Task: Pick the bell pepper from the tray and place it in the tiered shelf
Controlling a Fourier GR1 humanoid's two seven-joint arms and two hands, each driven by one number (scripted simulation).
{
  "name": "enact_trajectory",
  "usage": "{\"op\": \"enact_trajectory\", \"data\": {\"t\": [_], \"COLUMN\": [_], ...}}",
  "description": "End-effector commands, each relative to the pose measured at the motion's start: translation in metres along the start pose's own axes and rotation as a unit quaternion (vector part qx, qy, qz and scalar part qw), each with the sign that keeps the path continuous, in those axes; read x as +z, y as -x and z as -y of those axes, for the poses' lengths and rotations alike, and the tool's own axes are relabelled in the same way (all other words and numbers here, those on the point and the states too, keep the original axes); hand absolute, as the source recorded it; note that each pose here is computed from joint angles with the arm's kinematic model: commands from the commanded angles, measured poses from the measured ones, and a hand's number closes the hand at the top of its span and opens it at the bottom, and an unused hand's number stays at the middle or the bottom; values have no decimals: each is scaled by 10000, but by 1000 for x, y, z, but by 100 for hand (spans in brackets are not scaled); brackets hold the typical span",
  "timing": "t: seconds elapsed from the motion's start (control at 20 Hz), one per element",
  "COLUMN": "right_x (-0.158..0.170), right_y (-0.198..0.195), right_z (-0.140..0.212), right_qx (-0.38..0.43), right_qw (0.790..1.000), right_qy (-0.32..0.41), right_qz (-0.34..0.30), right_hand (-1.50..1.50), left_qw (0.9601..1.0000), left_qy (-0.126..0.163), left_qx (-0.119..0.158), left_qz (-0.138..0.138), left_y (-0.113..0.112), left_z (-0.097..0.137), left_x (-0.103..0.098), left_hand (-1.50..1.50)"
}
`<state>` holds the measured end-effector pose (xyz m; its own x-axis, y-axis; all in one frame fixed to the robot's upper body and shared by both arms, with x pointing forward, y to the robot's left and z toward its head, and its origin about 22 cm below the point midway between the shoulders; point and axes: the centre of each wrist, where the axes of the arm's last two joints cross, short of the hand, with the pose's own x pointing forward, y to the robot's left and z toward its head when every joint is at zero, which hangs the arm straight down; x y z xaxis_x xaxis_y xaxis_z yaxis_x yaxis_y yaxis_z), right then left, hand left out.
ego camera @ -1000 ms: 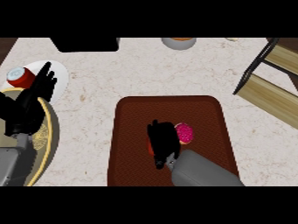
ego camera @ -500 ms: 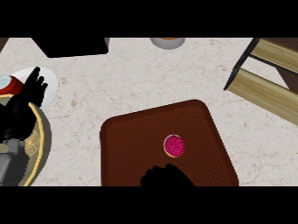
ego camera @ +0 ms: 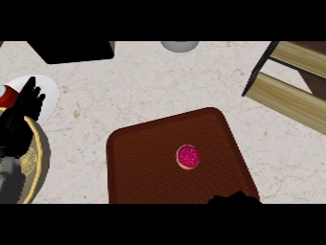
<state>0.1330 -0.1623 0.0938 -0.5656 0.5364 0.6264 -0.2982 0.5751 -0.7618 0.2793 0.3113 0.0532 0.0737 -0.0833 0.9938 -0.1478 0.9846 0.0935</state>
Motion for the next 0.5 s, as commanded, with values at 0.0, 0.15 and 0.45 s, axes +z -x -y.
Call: {"op": "enact_trajectory", "data": {"t": [0.0, 0.15, 0.45], "right_x": [25, 26, 26], "right_y": [-27, -33, -21], "right_z": [52, 86, 126], "right_qx": [-103, 217, 432], "right_qw": [9989, 9952, 9875], "right_qy": [446, 953, 1332], "right_qz": [32, -103, -717], "right_hand": [150, 150, 150], "left_qw": [9999, 9998, 9996], "left_qy": [97, 166, 252], "left_qx": [33, 7, -3], "left_qz": [6, 122, 89], "left_y": [1, 0, -9], "left_z": [6, 5, 11], "left_x": [3, 5, 4], "left_hand": [0, 0, 0]}}
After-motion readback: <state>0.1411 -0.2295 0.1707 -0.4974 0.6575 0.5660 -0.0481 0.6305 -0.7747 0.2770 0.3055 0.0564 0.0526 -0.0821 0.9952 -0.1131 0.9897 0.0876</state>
